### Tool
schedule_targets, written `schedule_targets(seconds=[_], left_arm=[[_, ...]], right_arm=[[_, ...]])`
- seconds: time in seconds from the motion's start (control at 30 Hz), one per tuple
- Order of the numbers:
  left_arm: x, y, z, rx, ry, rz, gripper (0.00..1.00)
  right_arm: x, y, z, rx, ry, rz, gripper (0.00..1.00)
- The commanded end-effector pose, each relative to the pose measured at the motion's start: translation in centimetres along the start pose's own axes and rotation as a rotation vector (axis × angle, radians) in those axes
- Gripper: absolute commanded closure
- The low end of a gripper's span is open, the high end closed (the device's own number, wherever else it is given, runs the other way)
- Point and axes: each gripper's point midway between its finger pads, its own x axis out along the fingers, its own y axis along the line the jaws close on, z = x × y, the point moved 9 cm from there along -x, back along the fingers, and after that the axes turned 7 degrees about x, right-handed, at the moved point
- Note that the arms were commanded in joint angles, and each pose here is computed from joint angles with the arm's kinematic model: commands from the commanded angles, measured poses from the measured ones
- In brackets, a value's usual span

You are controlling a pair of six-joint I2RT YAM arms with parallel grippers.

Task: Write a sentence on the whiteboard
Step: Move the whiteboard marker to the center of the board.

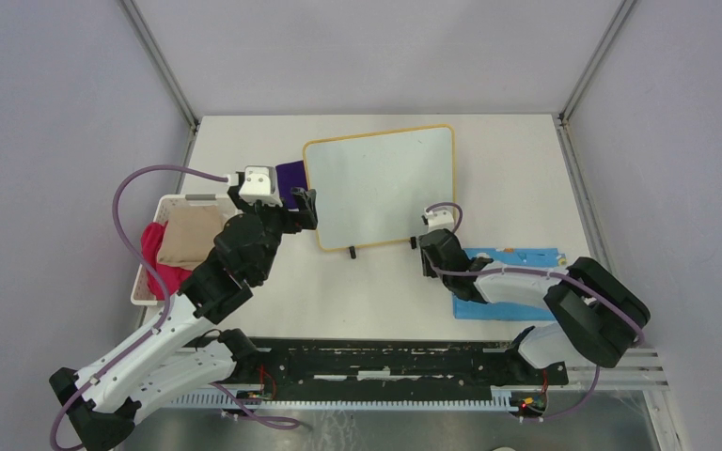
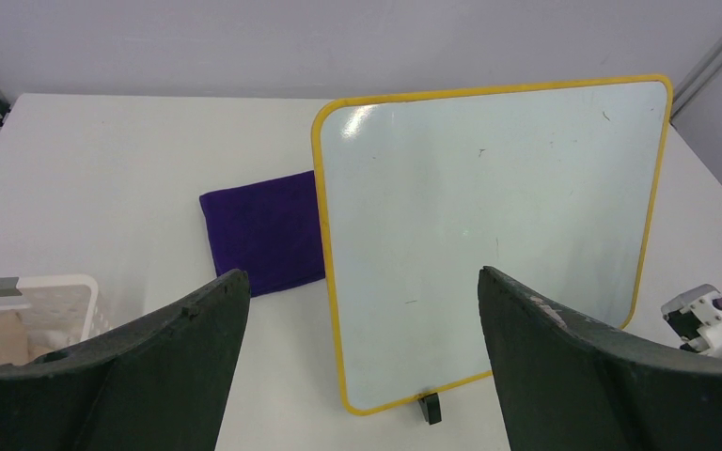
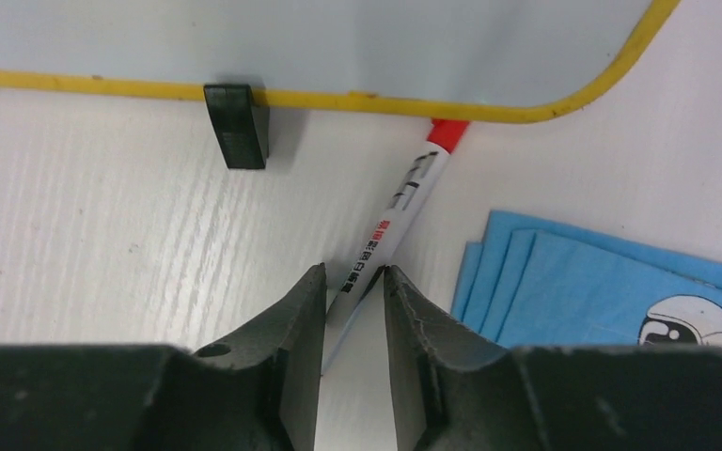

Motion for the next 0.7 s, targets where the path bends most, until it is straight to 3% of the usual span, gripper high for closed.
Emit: schedule_targets(seconds=[0.0,0.17,0.37,0.53,0.67], left_arm=[[-0.2,0.0,1.3,-0.008,-0.042,-0.01,0.05],[-0.2,-0.1,1.2,-0.008,-0.036,-0.019,0.05],[-0.2,-0.3,1.6,-0.05,-0.039,-0.016,0.05],[0.0,-0.4,4.3,-0.141,-0.07,0.024,0.01],[0.7,-0.6,6.8,-0.228,-0.072,0.106,0.0]], right_arm=[[-1.5,-0.7,-1.2,-0.115,0.059,0.031,0.69],[-2.6,-0.6,-0.5,-0.192,0.086,0.081,0.68],[-4.1,-0.4,2.6,-0.126,0.015,0.083,0.4],[-4.3,0.5,4.9,-0.016,0.004,0.039,0.35],[-3.4,0.5,5.3,0.068,0.058,0.142,0.27]])
